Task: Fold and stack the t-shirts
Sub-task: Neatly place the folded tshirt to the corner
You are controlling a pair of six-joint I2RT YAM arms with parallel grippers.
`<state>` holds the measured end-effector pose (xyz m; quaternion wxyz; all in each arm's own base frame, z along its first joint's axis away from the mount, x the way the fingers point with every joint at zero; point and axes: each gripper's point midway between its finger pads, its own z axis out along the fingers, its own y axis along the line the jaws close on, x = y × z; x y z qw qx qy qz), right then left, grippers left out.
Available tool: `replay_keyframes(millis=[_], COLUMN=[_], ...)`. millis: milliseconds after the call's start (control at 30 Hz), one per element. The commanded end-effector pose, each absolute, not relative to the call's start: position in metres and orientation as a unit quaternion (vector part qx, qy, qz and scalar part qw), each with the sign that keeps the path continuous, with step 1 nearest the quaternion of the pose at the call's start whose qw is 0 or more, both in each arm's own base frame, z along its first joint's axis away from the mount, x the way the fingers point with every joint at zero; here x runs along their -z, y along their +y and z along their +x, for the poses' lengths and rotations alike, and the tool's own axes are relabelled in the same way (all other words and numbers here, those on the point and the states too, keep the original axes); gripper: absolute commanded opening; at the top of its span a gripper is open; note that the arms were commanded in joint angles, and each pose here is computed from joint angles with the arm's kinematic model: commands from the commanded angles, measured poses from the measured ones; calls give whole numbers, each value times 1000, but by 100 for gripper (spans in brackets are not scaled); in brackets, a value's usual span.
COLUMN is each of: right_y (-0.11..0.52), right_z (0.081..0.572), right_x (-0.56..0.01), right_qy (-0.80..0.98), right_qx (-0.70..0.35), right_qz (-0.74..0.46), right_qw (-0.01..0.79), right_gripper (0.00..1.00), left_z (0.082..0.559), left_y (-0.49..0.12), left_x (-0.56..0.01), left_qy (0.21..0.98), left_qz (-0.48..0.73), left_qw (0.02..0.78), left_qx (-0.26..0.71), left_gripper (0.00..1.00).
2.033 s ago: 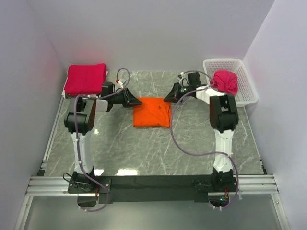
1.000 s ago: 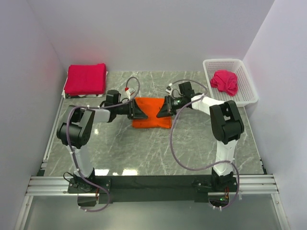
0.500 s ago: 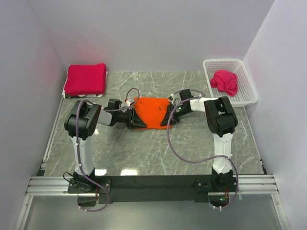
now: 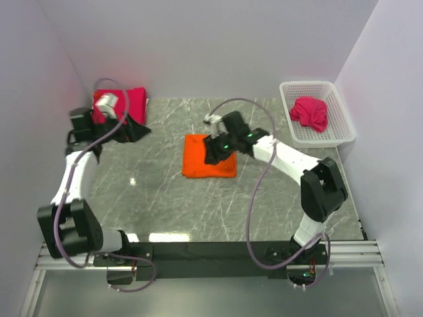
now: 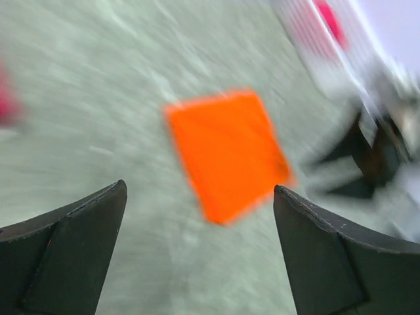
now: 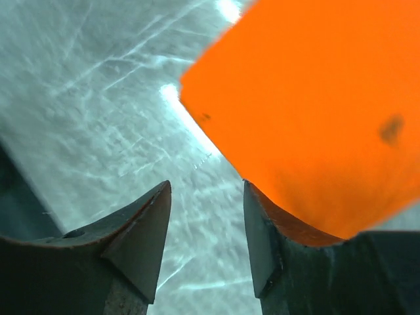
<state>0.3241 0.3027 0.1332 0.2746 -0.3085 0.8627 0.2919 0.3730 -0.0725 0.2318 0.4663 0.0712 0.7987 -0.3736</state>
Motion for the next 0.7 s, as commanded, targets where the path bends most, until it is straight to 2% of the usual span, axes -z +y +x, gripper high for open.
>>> replay_keyframes(millis=[0,133,233,367,667], right_y=[320,356,381,396,392], right_z=[335,336,333,326,319], right_x=[-132,-119,-105,-84,-45], right_qy=[838,814,804,795,788], right_qx=[-167,-104,-79,-57,-14], right_qz=[-392,-443,-470,-494,-520], right_qw=[342,360,355,348,330], right_gripper=[56,56,50,48,41], left_z=[384,391,388,374,364], left_y=[-14,47,51,46,39], left_x=[-276,-306,-305,-277,-232], left_qy=[796,794,814,831,839], left_qz=[39,-79,-71,-93,-135], left_qw=[552,582,554,510,476], left_qx=[245,153,159,203,229], left_gripper=[99,99,99,100,99])
